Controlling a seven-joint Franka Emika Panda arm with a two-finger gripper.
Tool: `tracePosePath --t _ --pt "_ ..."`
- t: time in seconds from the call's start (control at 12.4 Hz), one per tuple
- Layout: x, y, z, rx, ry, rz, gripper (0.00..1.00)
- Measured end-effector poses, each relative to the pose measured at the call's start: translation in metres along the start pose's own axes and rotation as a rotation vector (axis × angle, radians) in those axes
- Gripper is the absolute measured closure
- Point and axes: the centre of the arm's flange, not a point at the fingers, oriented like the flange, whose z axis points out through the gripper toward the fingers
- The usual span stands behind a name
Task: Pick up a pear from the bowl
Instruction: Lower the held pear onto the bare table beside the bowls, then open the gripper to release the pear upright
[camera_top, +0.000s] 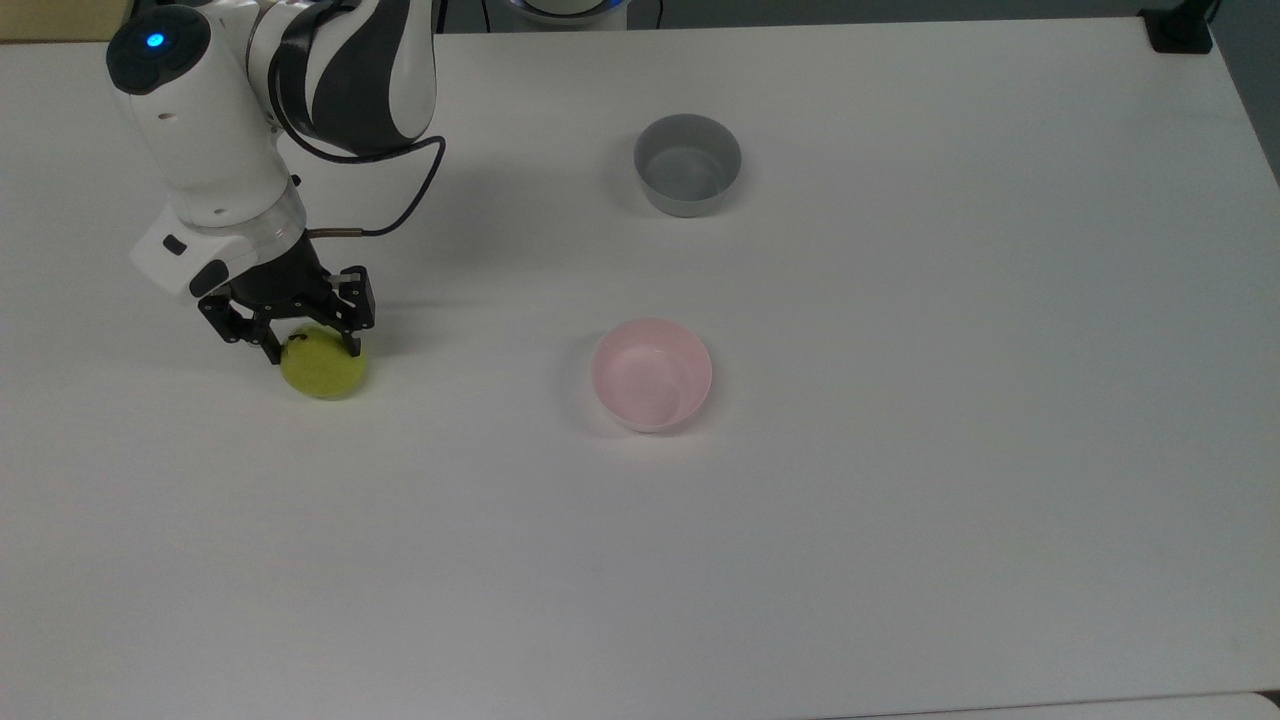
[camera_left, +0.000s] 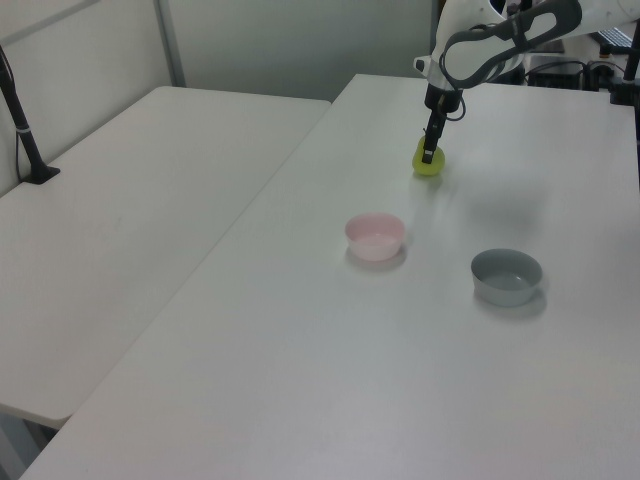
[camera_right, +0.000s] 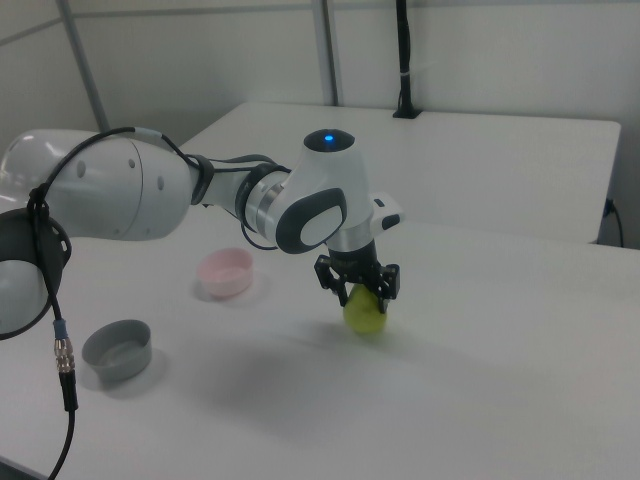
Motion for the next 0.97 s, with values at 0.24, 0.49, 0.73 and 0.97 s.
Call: tracePosePath --t 0.24,0.49,0.73,0.97 --pt "0.000 0.000 0.001 -0.001 -0.001 0.000 0.10" --pt "-0.001 0.003 -0.001 -0.003 0.000 0.009 0.00" --pt "0.004 0.008 -0.019 -0.017 0.030 0.065 0.00" --pt "0.003 0.004 -0.054 -0.004 0.019 0.094 0.00"
